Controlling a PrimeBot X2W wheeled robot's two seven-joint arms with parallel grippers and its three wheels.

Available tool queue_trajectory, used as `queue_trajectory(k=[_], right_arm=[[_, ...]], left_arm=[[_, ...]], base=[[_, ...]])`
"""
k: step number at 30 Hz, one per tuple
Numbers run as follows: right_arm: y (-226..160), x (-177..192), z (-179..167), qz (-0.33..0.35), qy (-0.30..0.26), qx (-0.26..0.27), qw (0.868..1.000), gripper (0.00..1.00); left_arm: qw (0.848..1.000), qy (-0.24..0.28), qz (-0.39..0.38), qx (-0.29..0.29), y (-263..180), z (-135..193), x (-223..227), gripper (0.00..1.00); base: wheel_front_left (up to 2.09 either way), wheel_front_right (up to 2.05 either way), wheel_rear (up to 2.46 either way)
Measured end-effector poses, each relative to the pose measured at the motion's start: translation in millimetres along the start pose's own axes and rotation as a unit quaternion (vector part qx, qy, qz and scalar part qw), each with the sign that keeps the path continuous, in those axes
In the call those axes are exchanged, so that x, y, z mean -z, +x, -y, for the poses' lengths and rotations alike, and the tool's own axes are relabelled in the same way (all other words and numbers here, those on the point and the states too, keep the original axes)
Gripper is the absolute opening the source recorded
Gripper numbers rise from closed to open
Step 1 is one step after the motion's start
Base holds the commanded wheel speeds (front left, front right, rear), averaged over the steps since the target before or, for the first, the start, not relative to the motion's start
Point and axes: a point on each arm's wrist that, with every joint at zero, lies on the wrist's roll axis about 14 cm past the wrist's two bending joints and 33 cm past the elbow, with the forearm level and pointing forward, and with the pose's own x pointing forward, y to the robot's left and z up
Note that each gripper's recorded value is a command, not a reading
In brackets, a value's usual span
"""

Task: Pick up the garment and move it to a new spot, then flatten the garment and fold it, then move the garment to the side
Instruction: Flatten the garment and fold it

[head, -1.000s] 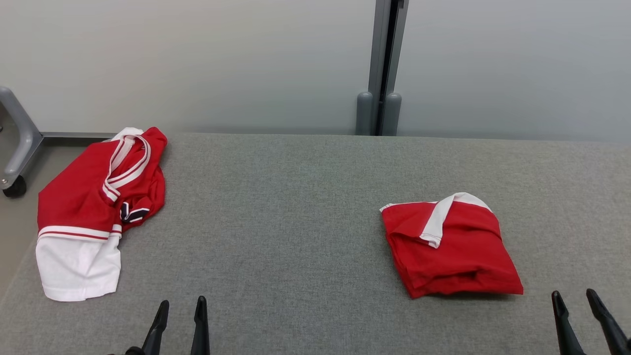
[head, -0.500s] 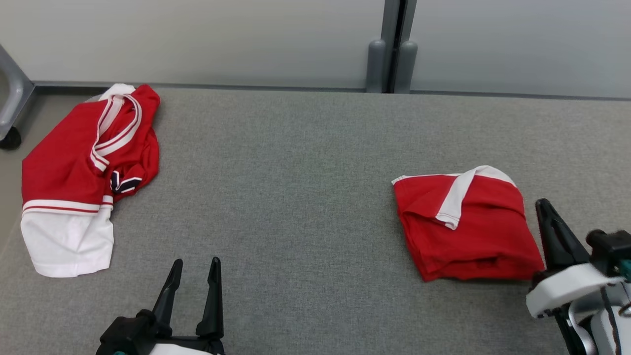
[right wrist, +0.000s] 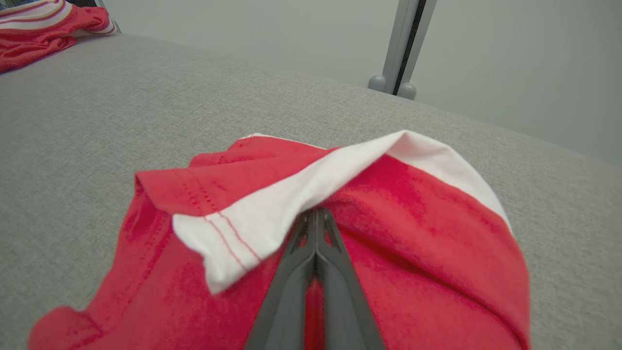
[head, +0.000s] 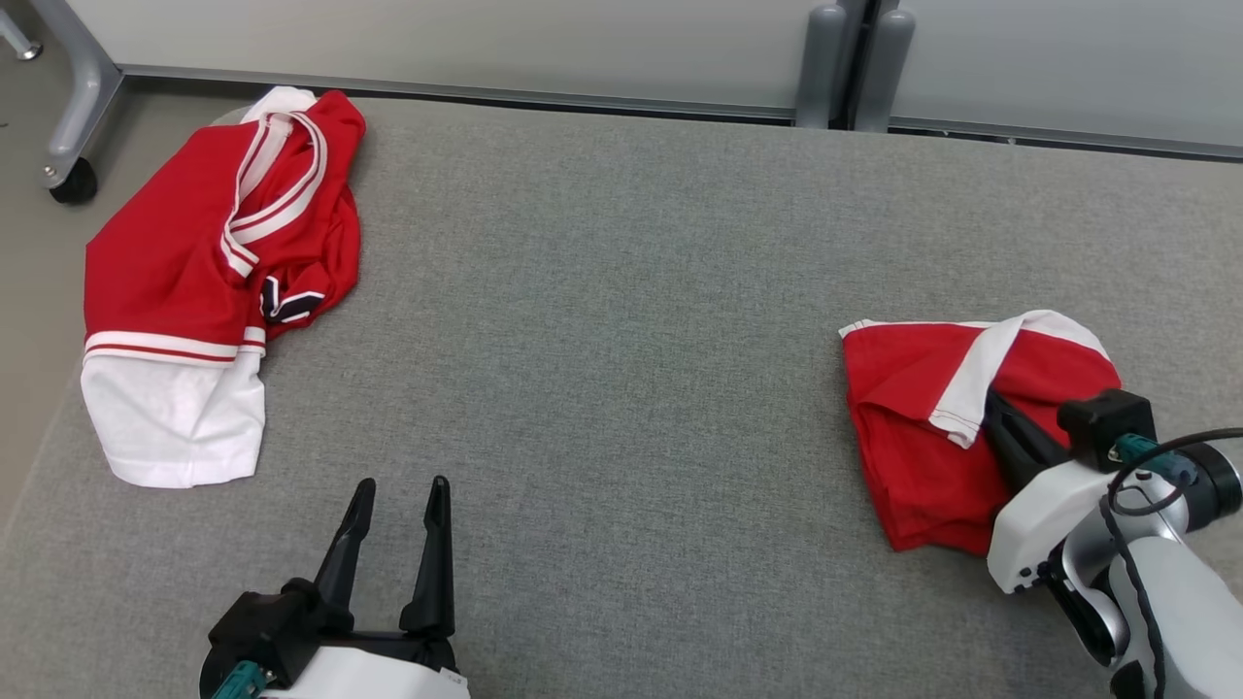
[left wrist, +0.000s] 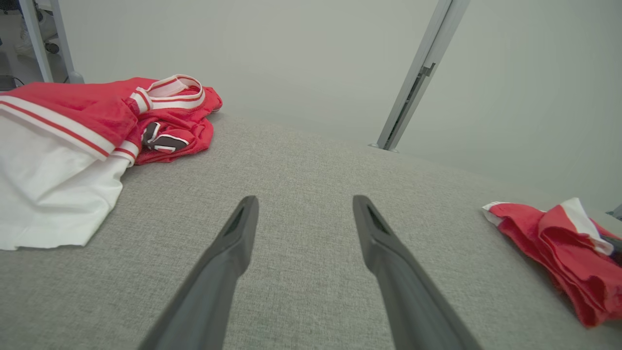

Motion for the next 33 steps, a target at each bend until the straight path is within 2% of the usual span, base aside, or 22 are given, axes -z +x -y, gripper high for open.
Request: queue_trajectory(k=[9,19,25,33], right_arm=[[25.0,-23.3,-20.0,0.013,-0.016,-0.045,0.999,0.00],[50.1,-13.7,-57.2,-0.039,-0.038,-0.100,0.994,0.00],[34.1,-8.3,-74.4,-0.054,-0.047,-0.128,0.989,0.00],[-17.7,21.0,-60.5,-0.092,-0.048,-0.122,0.987,0.00]], left_arm=[[1.000,-0.001,-0.004,-0.009,-2.5,-3.6,2.4,1.00],[0.999,-0.009,-0.008,-0.033,-7.5,-14.9,3.8,1.00],[0.999,-0.012,0.004,-0.036,-9.2,-16.2,-2.9,1.00],[1.000,-0.012,0.009,-0.006,-8.3,-0.7,-4.7,1.00]], base=[[0.00,0.00,0.00],[0.00,0.00,0.00],[0.00,0.00,0.00],[0.00,0.00,0.00]])
